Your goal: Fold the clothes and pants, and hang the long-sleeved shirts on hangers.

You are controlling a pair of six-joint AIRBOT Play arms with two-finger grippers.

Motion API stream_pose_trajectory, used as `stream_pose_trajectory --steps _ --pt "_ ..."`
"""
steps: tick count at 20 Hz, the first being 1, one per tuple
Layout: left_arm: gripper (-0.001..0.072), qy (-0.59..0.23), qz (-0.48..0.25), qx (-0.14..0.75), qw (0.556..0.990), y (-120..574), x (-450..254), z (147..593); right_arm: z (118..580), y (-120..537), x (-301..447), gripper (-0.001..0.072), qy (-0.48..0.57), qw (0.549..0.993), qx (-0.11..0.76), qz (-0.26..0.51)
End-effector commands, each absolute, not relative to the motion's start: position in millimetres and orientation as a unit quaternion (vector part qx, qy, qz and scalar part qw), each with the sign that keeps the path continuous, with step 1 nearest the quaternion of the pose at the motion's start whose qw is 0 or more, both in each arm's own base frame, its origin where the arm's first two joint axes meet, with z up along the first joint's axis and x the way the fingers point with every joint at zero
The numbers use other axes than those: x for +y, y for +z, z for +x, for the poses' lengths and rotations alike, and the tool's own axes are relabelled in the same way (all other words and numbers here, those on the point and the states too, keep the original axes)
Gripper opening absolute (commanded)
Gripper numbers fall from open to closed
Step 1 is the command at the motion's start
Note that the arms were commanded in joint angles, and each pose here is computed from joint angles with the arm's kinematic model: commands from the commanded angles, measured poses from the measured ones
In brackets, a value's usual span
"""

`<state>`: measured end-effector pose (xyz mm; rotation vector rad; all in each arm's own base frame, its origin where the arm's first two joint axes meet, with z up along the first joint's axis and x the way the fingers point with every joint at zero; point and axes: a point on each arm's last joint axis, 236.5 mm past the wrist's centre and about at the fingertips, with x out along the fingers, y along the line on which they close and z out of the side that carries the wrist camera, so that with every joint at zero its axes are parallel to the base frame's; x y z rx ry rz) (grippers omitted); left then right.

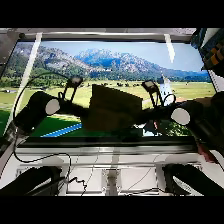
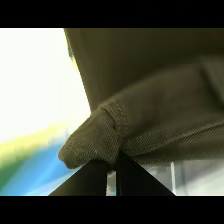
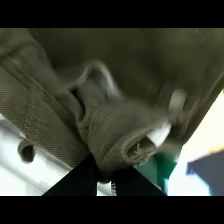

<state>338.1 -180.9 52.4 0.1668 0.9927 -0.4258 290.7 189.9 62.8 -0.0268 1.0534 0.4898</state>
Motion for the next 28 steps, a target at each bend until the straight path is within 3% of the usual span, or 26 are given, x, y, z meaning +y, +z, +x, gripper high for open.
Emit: stream_pose_trajectory --steps 1,6,10,11,12,13,16,18,23,28 --pt "0.0017 -0.226 0.004 0.217 0.950 134 -225 426 359 88 195 0.0050 0.194 0.903 0.382 0.041" --pt "0.0018 -0.218 -0.007 0.191 0.957 82 -239 475 426 36 144 0.0050 0.084 0.908 0.388 0.133" --pt "0.0020 -0.218 -0.003 0.201 0.955 35 -249 489 438 -18 111 0.0051 0.030 0.887 0.435 0.150" --pt "0.0063 -0.217 -0.001 0.208 0.954 27 -249 490 440 -23 109 0.0145 0.026 0.886 0.437 0.151" --pt "0.0322 -0.217 -0.001 0.210 0.953 24 -249 490 442 -22 108 0.0505 0.027 0.889 0.433 0.149" --pt "0.0684 -0.217 -0.001 0.207 0.954 27 -249 490 443 -19 108 0.0695 0.030 0.891 0.429 0.145" --pt "0.0685 -0.216 -0.012 0.183 0.959 55 -245 490 453 -5 95 0.0695 0.022 0.897 0.419 0.136" --pt "0.0684 -0.206 -0.019 0.161 0.965 80 -232 493 455 4 71 0.0689 0.024 0.898 0.431 0.085" --pt "0.0684 -0.181 -0.033 0.117 0.976 132 -199 495 423 -11 -26 0.0689 -0.055 0.835 0.535 0.116" --pt "0.0684 -0.171 -0.097 0.124 0.973 137 -198 494 398 -22 46 0.0688 0.185 0.739 0.592 0.265"
